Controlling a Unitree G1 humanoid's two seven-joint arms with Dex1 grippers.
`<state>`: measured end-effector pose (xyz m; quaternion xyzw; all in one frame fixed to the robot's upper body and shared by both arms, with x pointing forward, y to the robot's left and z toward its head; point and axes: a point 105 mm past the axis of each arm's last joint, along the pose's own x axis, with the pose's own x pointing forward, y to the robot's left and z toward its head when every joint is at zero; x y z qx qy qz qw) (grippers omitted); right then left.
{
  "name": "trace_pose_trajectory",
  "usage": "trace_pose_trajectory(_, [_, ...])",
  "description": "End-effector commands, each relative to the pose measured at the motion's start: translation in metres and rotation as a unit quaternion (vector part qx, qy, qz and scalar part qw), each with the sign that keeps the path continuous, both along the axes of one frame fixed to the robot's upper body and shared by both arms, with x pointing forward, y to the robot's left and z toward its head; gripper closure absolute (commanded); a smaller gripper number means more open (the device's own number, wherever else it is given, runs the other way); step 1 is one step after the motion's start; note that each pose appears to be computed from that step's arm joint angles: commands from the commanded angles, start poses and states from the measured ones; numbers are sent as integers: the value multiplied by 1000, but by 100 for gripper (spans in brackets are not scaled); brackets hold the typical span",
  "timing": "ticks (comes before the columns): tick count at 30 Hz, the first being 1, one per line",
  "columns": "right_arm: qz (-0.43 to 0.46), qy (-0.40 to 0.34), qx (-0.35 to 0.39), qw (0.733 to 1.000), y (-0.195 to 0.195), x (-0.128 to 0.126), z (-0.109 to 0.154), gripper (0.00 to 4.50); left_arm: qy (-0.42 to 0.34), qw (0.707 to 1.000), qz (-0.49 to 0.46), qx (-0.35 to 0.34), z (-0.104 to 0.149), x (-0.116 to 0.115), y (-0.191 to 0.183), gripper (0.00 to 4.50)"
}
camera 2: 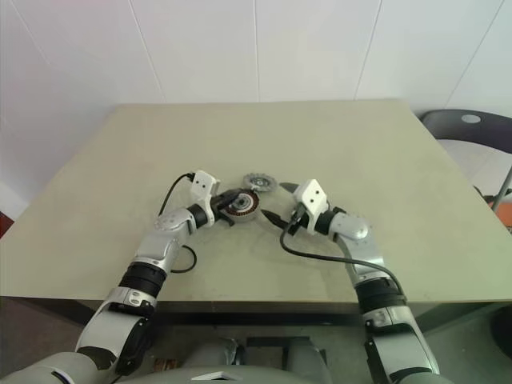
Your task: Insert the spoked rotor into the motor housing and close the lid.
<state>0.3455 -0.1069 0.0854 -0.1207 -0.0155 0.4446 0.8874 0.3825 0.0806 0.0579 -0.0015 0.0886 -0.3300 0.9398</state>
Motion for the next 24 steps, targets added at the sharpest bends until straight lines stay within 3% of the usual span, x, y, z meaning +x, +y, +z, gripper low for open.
trace_pose_trajectory(1, [5, -22, 4, 1000, 3, 1, 11, 0, -12, 1000, -5, -3, 12, 3, -5, 446])
trace_pose_trajectory(15, [3, -25, 7, 1000, 2, 1, 12, 0, 89, 996, -6, 21, -21, -7, -7, 446])
trace_pose_trajectory(20, [2, -25, 9, 1000, 3, 1, 12, 0, 149, 985, 31, 87, -41, -7, -1, 446])
trace_pose_trajectory(24, [1, -24, 9, 1000, 3, 1, 11, 0, 146, 986, 23, 73, -36, -7, -6, 446])
